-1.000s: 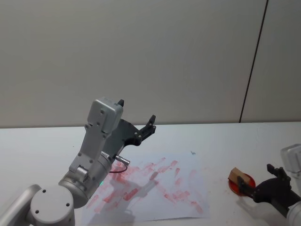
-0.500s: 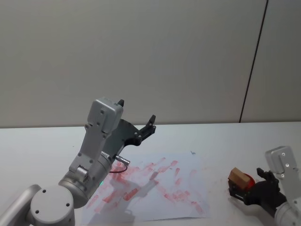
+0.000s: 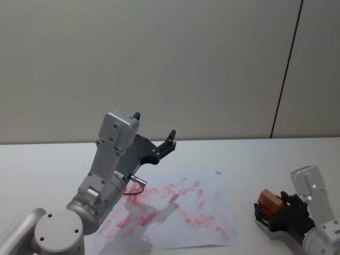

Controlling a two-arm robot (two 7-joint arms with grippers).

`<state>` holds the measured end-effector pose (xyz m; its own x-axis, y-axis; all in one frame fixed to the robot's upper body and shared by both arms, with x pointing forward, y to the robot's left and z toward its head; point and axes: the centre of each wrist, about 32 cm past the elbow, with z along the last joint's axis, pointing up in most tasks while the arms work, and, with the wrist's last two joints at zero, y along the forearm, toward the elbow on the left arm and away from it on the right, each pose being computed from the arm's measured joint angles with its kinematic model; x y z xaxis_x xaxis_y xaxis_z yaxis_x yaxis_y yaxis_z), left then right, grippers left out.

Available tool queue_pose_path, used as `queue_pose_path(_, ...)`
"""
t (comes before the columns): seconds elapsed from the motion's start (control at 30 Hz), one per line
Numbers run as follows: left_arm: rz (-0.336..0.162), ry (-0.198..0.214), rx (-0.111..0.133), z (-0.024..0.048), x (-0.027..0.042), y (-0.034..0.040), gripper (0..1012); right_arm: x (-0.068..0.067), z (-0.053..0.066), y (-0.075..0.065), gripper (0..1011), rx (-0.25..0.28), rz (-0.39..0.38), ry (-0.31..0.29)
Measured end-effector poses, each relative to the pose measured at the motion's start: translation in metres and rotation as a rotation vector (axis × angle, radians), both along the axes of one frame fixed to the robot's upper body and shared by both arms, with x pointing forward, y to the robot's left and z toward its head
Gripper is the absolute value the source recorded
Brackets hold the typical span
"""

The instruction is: Use the one hand to pick up the stamp and affix it onto the A4 paper.

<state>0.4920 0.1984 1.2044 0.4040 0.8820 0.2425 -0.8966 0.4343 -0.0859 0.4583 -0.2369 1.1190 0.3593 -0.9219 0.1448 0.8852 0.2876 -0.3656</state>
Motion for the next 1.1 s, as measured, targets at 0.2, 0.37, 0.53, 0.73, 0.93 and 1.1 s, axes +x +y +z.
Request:
queue_pose_path(0.2,0.0,0.0,0.0,0.0,0.0,0.0,1001,0.0012,-0.0011,0.0011,676,-0.001,0.002,0.001)
queue_pose_path(0.37,0.0,0.0,0.0,0.0,0.0,0.0,1001,0.0022,-0.0017,0.002,534,-0.002,0.004,0.002)
queue_pose_path(0.53,0.0,0.0,0.0,0.0,0.0,0.0,1001,0.0026,-0.0022,0.0024,362,-0.003,0.004,0.003)
queue_pose_path(0.73,0.0,0.0,0.0,0.0,0.0,0.0,1001,0.003,-0.0024,0.0027,220,-0.003,0.005,0.003)
queue_pose_path(0.93,0.0,0.0,0.0,0.0,0.0,0.0,1001,0.003,-0.0023,0.0031,221,0.0,0.007,-0.004)
queue_pose_path(1.1,0.0,0.0,0.0,0.0,0.0,0.0,1001,0.0037,-0.0009,0.005,221,0.012,0.018,-0.028)
